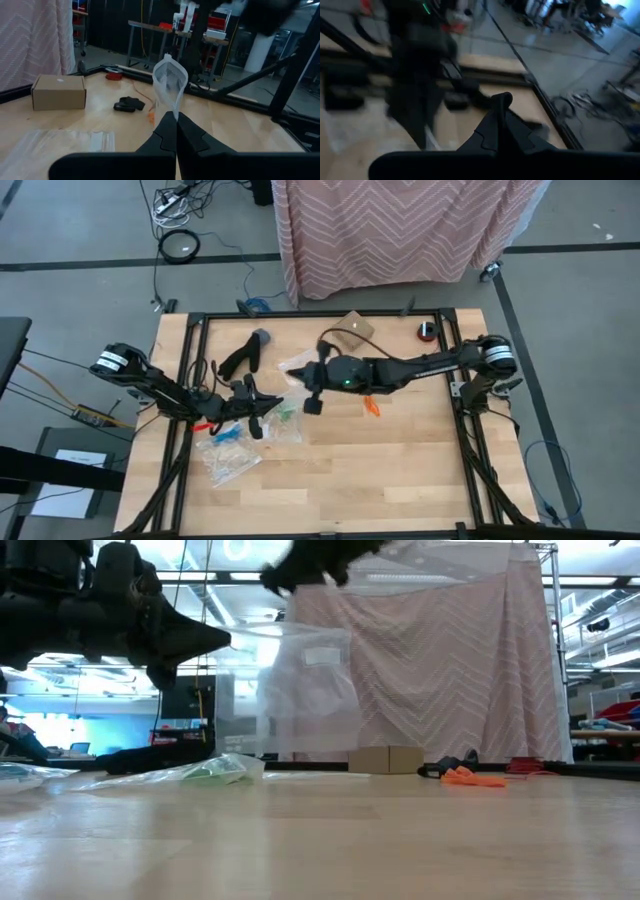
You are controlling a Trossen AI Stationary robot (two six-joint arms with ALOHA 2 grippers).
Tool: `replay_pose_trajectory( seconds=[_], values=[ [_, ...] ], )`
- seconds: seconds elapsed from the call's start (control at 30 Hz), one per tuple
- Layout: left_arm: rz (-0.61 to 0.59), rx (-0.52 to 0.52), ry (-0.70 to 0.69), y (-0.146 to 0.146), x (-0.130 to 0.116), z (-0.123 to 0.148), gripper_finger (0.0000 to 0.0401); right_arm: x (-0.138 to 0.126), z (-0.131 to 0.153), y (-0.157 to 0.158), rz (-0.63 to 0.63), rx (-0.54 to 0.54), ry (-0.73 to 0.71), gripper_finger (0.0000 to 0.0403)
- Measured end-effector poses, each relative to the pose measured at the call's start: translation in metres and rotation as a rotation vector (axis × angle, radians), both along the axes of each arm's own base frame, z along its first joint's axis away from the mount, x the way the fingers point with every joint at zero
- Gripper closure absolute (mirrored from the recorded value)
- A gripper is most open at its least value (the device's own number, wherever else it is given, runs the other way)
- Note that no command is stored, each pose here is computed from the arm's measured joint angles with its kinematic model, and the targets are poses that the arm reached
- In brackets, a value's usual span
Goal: Sort rubber bands
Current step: Put the black rubber band into the transparent zip bag
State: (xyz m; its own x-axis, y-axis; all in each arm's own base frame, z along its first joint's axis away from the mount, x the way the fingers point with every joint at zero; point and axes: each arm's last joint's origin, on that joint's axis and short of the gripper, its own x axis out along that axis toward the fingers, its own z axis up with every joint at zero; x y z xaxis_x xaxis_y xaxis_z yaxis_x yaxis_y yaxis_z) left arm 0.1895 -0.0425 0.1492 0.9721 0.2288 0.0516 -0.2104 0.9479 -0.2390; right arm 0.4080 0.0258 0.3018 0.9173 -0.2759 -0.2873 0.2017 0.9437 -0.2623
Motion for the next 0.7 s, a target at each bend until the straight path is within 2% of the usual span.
replay_pose_trajectory(
  seconds=[0.2,0.53,0.7],
  values=[
    [-0.001,0.000,-0.019,0.000,0.000,0.002,0.0400,0.012,-0.019,0.006,0.033,0.035,0.071,0.0403],
    [0.002,0.015,-0.031,0.000,0.000,0.004,0.0400,0.010,-0.021,0.008,0.042,0.069,0.102,0.0403],
    [0.003,0.015,-0.031,0.000,0.000,0.004,0.0400,0.006,-0.029,0.008,0.030,0.099,0.179,0.0403]
  ],
)
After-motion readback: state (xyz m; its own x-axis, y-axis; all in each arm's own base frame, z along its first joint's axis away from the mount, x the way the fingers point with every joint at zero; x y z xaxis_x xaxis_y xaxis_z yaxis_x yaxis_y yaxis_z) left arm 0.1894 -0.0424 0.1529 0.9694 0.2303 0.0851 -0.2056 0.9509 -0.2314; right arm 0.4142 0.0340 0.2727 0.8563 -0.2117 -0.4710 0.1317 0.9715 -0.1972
